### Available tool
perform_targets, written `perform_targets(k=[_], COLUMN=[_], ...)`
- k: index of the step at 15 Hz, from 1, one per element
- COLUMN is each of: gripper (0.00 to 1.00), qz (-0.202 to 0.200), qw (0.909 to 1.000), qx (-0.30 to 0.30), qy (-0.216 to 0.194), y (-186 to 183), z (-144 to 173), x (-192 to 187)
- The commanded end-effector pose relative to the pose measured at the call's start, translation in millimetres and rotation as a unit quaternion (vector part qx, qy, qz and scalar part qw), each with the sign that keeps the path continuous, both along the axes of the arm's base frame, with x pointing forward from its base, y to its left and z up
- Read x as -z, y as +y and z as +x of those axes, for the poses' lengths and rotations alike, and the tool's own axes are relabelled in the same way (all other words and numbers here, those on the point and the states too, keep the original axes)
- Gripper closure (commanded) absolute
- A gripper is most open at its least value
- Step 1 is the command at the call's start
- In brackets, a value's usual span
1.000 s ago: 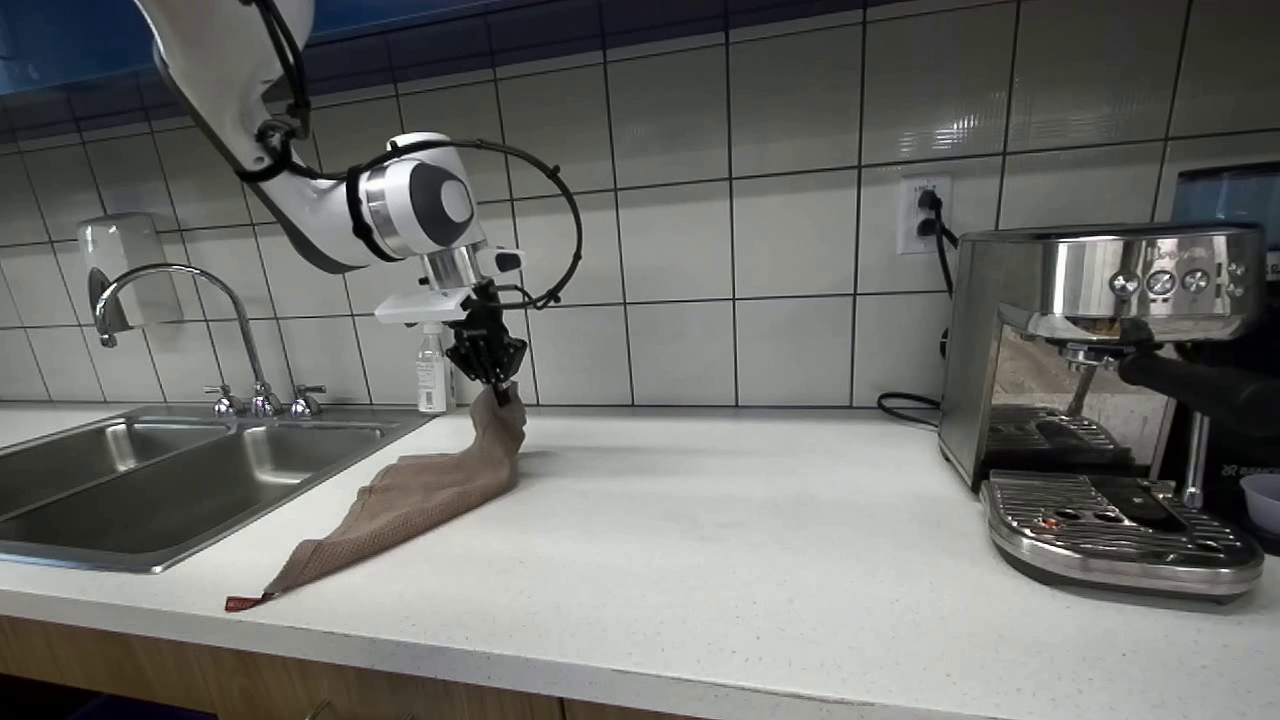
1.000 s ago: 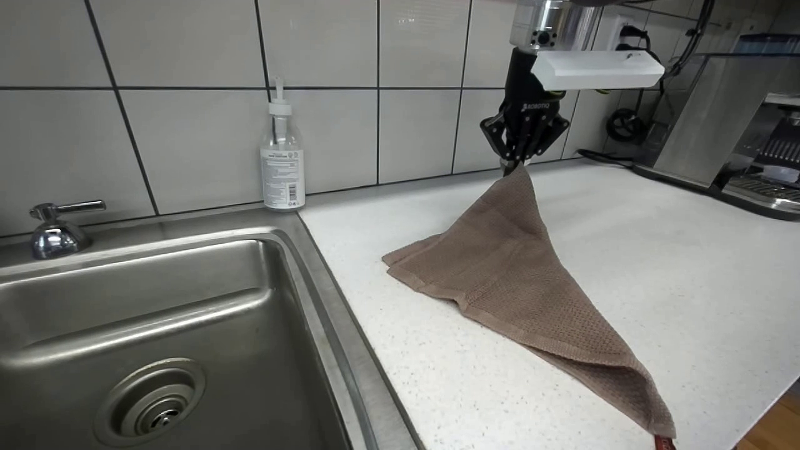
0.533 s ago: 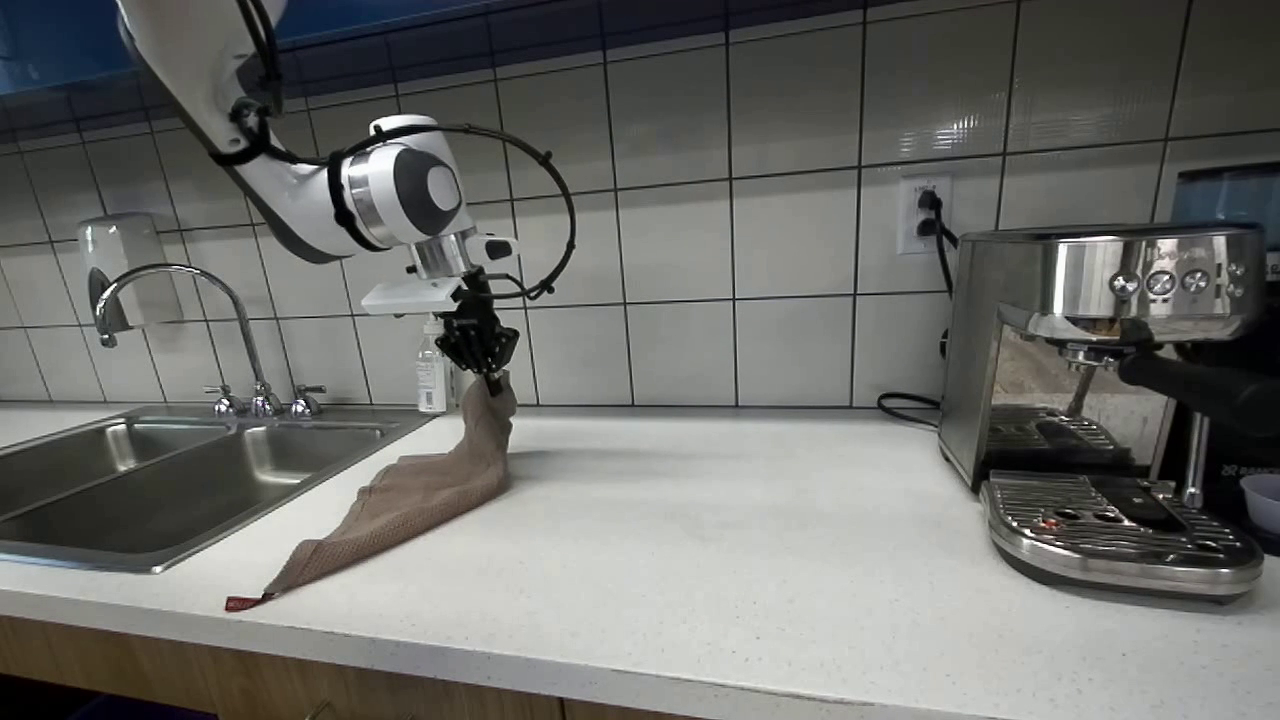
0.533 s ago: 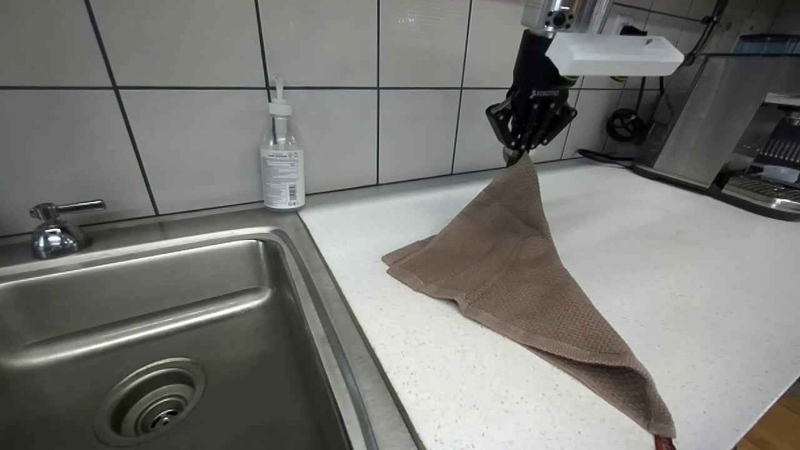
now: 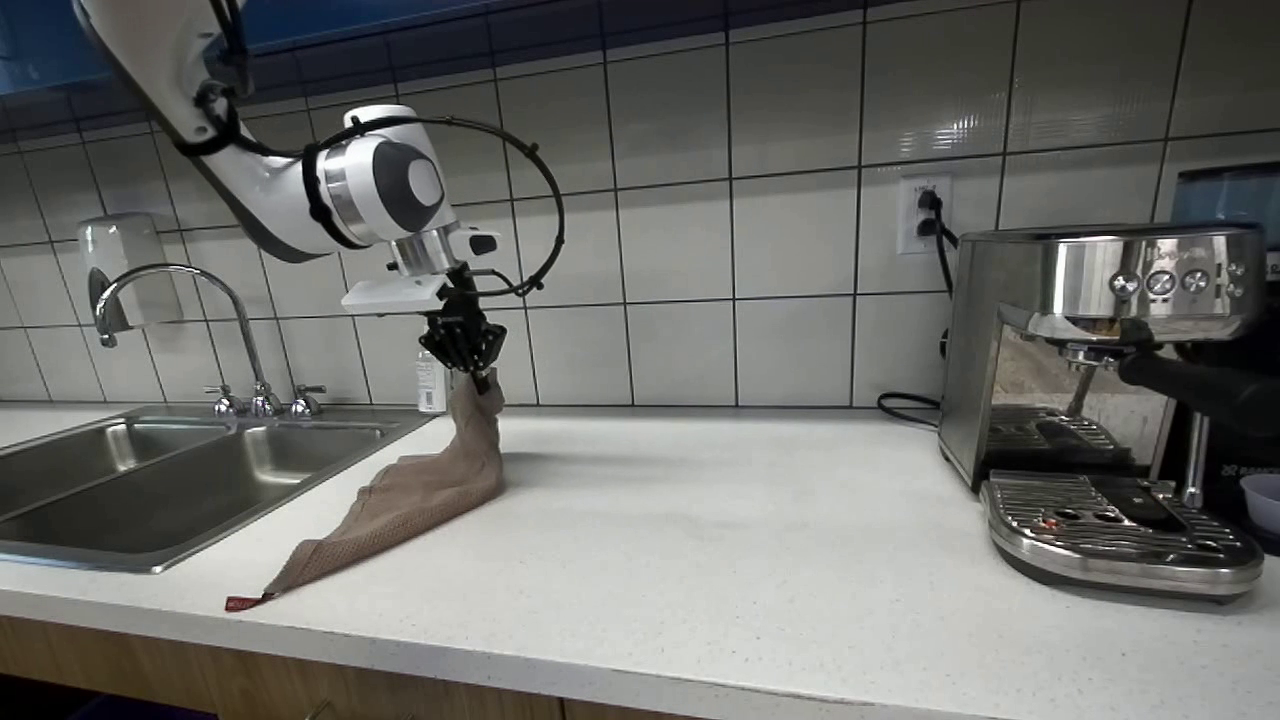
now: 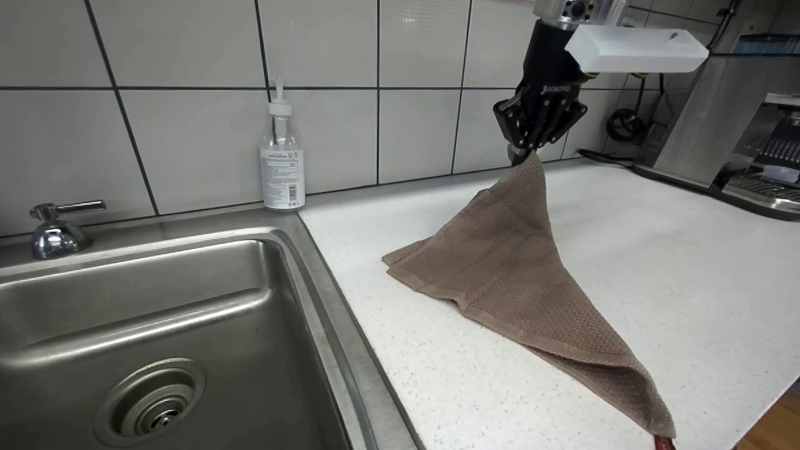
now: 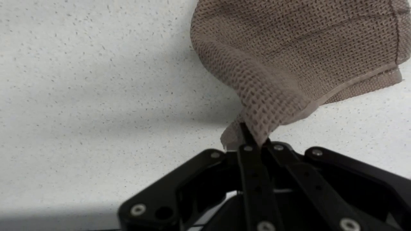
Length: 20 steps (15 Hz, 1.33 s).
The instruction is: Fold the brown towel twice
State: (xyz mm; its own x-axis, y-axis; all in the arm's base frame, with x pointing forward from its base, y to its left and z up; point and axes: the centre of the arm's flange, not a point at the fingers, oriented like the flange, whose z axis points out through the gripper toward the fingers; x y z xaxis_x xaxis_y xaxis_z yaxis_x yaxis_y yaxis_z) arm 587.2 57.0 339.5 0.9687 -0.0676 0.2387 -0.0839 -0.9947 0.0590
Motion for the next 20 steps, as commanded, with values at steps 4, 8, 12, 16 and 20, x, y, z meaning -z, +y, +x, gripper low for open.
perform_targets(k=[4, 8, 12, 16, 20], gripper=[0.99, 0.99, 0.99, 0.99, 0.99], qz=[-0.015, -0.018, -0.023, -0.027, -0.033], qw=[0.9994, 0.999, 0.9988, 0.9985, 0.9982], qx=[-0.026, -0.036, -0.04, -0.045, -0.047], qy=[-0.018, -0.019, -0.018, -0.018, -0.017], y=[12.9, 16.7, 20.3, 26.8, 35.4], z=[-39.1, -55.4, -69.7, -83.3, -96.6], x=[-15.4, -20.5, -23.0, -22.7, -20.8])
